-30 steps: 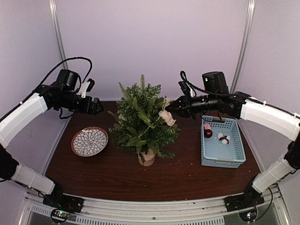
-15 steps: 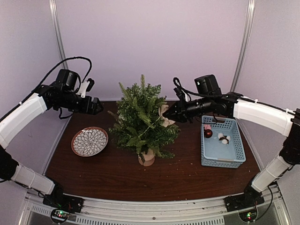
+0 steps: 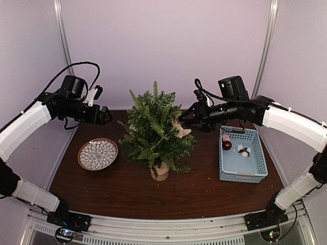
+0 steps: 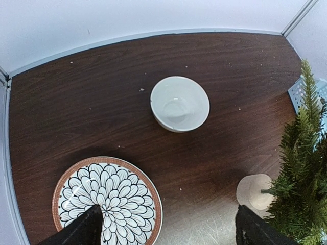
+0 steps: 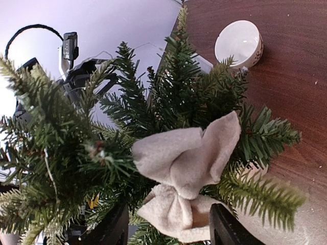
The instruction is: Decorate the small christmas tree
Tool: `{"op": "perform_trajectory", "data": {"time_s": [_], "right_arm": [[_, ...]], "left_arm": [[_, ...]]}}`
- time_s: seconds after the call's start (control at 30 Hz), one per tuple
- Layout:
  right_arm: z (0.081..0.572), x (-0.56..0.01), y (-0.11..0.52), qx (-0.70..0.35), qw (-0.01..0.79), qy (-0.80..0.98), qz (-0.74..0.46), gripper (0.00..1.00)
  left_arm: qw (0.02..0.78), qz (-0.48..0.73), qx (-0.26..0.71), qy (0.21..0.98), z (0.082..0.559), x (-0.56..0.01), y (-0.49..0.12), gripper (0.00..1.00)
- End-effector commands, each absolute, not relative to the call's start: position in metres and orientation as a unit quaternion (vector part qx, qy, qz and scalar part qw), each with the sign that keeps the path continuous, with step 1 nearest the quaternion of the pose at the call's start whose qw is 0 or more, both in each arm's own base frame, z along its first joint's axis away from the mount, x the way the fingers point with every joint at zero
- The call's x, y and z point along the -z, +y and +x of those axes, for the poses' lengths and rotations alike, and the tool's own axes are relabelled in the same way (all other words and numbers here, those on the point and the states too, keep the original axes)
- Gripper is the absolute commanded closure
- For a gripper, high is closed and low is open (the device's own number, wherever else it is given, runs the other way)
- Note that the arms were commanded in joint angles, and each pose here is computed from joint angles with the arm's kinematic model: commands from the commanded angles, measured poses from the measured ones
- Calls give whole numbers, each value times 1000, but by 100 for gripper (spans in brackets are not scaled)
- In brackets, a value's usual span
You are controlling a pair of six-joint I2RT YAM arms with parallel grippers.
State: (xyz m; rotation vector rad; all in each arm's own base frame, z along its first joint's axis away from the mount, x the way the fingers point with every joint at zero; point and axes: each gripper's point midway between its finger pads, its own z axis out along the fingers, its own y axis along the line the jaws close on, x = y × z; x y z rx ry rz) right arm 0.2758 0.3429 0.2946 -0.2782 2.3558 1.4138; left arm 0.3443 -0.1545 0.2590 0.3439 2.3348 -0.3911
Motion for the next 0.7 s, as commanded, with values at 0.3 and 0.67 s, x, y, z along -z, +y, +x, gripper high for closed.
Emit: {"op": "perform_trajectory", "data": {"time_s": [0.3, 0.67], "right_arm": [[294, -287, 213, -359, 265, 895, -24, 44], [321, -214, 107, -157, 240, 957, 41, 46]], "left_arm": [[388, 115, 155, 901, 346, -267, -150, 9], [395, 113, 154, 899, 350, -269, -150, 9]]}}
